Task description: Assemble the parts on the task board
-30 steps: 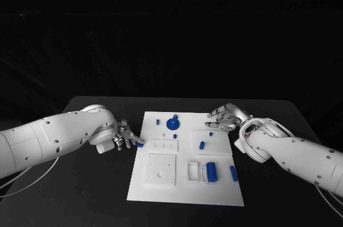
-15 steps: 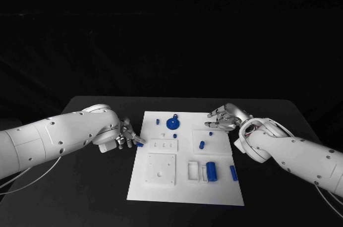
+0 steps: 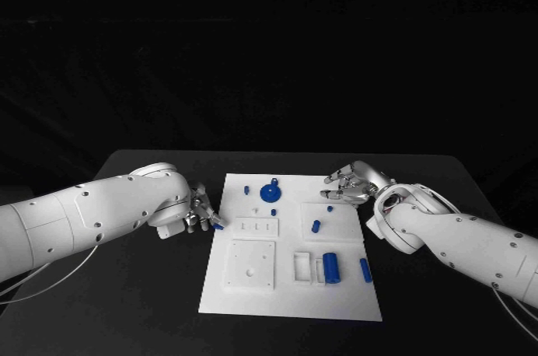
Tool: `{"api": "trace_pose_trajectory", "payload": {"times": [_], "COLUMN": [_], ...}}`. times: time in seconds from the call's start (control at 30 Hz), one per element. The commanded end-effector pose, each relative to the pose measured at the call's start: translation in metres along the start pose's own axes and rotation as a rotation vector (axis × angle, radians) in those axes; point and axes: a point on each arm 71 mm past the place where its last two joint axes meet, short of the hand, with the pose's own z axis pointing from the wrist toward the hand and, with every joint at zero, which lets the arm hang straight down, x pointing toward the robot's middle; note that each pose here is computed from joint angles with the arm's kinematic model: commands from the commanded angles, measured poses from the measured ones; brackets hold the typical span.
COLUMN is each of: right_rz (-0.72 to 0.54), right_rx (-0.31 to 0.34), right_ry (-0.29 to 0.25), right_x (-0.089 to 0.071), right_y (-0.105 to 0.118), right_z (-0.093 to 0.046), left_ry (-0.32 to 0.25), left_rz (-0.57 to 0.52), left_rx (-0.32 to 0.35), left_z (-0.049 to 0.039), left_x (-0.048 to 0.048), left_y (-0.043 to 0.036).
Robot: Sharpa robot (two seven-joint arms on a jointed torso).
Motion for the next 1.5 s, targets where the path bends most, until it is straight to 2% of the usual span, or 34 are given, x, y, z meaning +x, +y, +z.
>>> {"api": "trace_pose_trajectory", "payload": {"times": [0.03,0.7,1.23,1.5], "right_rz": [-0.001,-0.001,-0.001,-0.001], "right_rx": [-0.01,-0.01,-0.01,-0.01], "right_ry": [0.005,0.004,0.003,0.002], "right_x": [0.001,0.001,0.001,0.001], "right_y": [0.001,0.001,0.0,0.0], "right_z": [0.0,0.0,-0.001,-0.001], "left_ry": [0.052,0.063,0.054,0.052], "left_rz": [0.061,0.102,0.065,-0.005], "left_rx": [-0.04,-0.059,-0.051,-0.031], "left_z": [0.0052,0.0069,0.0086,0.0082], "left_x": [0.0186,0.0236,0.0217,0.0184], "left_y": [0.0044,0.0081,0.011,0.018]}}
